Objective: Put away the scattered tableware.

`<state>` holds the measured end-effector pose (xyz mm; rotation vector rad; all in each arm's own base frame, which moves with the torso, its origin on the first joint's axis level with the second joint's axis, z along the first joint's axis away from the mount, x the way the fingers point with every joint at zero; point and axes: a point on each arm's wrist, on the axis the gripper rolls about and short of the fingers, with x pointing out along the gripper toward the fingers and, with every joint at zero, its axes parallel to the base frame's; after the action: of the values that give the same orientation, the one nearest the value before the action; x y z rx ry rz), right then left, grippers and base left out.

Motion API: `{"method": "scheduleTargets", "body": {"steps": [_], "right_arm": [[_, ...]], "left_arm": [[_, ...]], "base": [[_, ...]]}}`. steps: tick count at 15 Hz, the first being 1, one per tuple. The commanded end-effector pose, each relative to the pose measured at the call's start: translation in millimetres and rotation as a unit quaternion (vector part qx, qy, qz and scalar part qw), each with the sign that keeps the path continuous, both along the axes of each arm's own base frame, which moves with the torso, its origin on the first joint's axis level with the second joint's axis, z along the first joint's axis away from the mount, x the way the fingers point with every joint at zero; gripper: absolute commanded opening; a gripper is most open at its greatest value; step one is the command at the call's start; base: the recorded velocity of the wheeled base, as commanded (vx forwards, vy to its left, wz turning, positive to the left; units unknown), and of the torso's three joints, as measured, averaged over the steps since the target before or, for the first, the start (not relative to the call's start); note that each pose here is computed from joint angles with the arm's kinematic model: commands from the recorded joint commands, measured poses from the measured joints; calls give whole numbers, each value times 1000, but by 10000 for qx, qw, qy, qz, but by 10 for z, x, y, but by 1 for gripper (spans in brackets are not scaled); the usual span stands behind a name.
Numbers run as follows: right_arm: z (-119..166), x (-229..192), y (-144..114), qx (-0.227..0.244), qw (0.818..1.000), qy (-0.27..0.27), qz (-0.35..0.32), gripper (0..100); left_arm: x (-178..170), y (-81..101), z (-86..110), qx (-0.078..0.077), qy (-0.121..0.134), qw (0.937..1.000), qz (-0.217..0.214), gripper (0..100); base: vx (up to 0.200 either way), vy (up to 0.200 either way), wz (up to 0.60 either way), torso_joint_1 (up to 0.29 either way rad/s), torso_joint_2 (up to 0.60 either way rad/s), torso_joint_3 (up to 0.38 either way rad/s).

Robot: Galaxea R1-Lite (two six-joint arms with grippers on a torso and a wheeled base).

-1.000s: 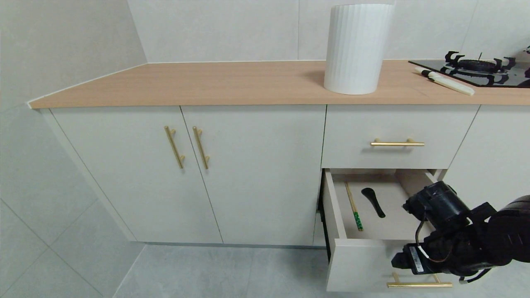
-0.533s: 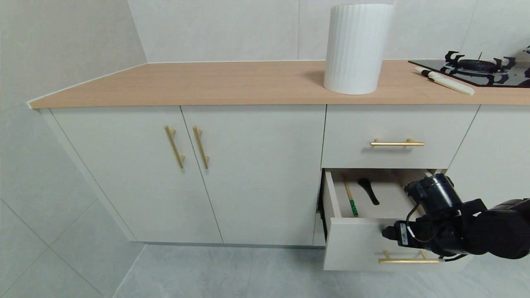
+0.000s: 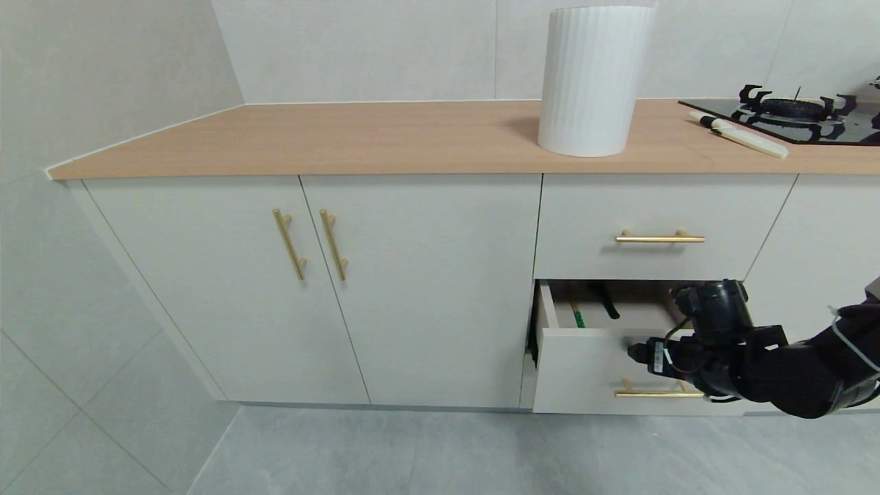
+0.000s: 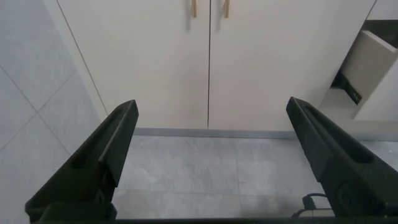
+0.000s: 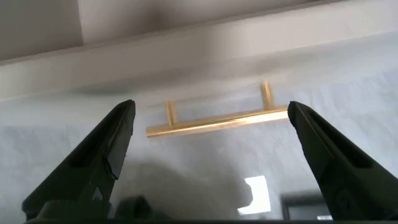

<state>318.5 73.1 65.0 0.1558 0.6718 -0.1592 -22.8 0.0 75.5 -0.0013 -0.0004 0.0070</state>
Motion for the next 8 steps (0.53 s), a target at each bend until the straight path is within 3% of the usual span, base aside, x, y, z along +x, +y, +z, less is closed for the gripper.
{"method": "scheduleTargets", "body": {"steps": [1, 5, 8], "right_arm": [[-153, 145, -45, -3, 9998, -126, -154, 100], [-268, 320, -68, 65, 9960, -812, -366, 100], [-399, 420, -49, 96, 9941, -1003, -404, 100]], "left_arm": [[0, 0, 1, -1, -6, 10000, 3, 100], [0, 0, 0, -1, 2, 10000, 3, 100], [0, 0, 0, -1, 2, 10000, 3, 100]], "base": [[0, 0, 0, 0, 0, 0], [0, 0, 0, 0, 0, 0], [0, 0, 0, 0, 0, 0]]}}
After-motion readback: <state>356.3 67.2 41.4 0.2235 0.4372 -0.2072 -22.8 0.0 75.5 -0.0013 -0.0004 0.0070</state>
